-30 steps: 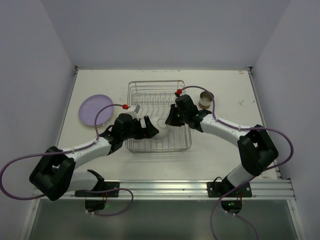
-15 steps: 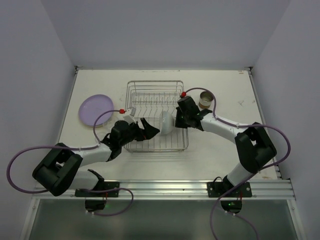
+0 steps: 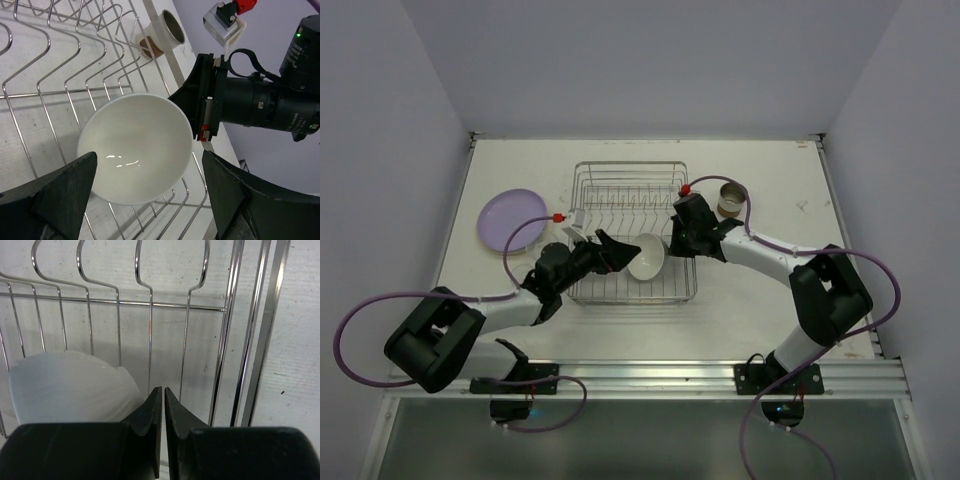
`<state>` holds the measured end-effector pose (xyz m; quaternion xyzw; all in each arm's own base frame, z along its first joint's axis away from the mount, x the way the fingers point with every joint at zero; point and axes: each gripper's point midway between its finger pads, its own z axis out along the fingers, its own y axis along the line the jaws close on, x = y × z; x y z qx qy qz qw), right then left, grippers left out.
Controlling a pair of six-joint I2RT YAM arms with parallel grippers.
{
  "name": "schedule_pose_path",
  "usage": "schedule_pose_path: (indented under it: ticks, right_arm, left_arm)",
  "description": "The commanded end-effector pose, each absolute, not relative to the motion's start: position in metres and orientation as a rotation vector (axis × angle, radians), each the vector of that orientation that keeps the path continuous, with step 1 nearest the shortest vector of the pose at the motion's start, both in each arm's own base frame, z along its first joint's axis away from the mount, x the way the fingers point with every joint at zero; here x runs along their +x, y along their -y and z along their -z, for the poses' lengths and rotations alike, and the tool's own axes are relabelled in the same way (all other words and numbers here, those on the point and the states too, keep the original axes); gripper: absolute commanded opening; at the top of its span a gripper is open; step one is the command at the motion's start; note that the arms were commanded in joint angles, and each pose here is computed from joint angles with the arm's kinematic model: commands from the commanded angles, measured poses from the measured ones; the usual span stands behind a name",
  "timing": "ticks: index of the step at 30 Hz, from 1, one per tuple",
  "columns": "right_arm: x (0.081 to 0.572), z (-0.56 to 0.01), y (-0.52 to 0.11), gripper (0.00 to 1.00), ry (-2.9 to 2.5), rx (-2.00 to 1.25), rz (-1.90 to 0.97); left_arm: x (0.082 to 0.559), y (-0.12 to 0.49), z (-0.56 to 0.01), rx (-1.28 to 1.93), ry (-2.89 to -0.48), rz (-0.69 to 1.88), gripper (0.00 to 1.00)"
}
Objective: Unload the mixed dishes from the dish rack
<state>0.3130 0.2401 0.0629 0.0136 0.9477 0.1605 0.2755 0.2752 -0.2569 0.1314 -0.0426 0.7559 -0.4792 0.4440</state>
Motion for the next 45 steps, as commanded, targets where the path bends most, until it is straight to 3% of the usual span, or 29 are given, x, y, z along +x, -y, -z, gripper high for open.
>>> schedule_pose_path:
  ticks: [1, 6, 11, 14, 30, 45]
  right_arm:
    - [0.288, -0.037, -0.226, 0.09, -2.661, 0.030, -0.349]
    - [0.288, -0.042, -0.229, 0.10, -2.647, 0.026, -0.378]
    - [0.290, -0.053, -0.227, 0.23, -2.614, 0.040, -0.380]
    - [0.291, -0.065, -0.225, 0.26, -2.579, 0.048, -0.390]
    - [0.287, -0.115, -0.214, 0.29, -2.486, 0.046, -0.405]
    - [0.283, -0.121, -0.228, 0.33, -2.483, 0.011, -0.510]
  left_arm:
    - [0.287, 0.264, -0.170, -0.055, -1.750, 1.219, 0.89]
    - [0.286, 0.272, -0.172, 0.000, -1.764, 1.241, 0.89]
    - [0.283, 0.275, -0.174, 0.039, -1.763, 1.248, 0.89]
    - [0.284, 0.273, -0.179, 0.065, -1.770, 1.219, 0.91]
    - [0.285, 0.270, -0.169, 0.077, -1.850, 1.150, 0.94]
    - [0.290, 0.271, -0.139, 0.115, -2.034, 1.041, 0.95]
